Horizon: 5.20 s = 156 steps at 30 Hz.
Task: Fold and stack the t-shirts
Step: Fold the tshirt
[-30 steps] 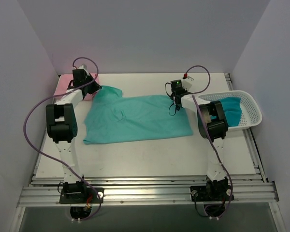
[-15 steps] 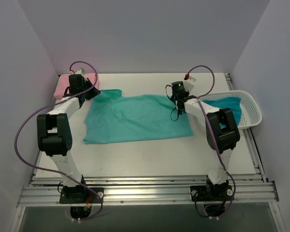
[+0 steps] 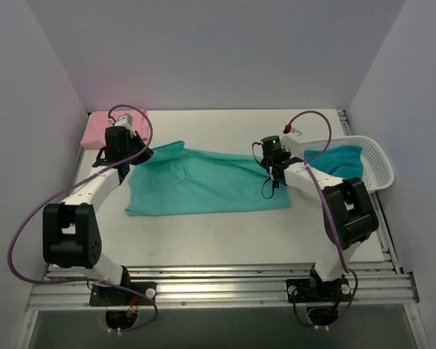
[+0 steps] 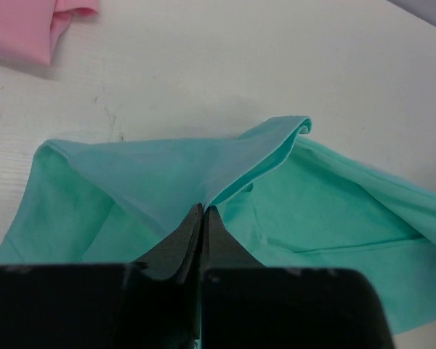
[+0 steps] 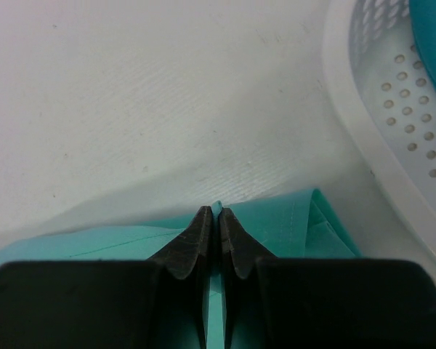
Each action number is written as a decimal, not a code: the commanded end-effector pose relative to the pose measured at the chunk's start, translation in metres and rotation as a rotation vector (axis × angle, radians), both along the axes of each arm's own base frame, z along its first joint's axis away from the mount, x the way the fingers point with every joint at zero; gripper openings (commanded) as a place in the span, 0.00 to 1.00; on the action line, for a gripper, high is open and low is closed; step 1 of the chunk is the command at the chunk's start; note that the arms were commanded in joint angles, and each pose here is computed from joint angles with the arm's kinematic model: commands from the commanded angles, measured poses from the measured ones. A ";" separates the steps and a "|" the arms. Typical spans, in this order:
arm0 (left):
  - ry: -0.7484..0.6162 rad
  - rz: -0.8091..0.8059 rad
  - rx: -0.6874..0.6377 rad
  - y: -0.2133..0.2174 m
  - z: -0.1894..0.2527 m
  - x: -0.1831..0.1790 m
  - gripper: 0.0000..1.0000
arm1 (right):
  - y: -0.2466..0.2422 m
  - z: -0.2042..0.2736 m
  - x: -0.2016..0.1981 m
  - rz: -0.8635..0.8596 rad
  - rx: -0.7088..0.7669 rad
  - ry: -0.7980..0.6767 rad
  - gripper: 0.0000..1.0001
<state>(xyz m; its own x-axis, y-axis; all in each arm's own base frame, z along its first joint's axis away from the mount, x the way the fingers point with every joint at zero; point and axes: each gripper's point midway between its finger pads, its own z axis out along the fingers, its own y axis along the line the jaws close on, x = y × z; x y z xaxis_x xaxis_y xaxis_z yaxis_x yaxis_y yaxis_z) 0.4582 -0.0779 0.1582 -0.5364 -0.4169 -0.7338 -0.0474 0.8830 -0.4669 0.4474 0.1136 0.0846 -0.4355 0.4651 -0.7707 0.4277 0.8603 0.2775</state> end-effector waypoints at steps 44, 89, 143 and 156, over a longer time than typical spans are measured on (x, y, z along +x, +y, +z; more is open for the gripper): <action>-0.052 0.177 0.039 0.011 0.033 -0.172 0.94 | -0.041 0.000 -0.114 -0.235 -0.100 0.000 0.98; -0.035 0.141 0.009 -0.020 -0.008 -0.118 0.95 | -0.056 -0.053 -0.136 -0.261 -0.175 0.103 0.74; -0.034 0.131 0.012 -0.024 -0.023 -0.112 0.96 | -0.095 -0.008 0.004 -0.427 -0.213 -0.032 0.09; -0.031 0.078 -0.009 -0.048 -0.027 -0.134 0.97 | -0.109 -0.055 0.015 -0.444 -0.114 0.090 0.34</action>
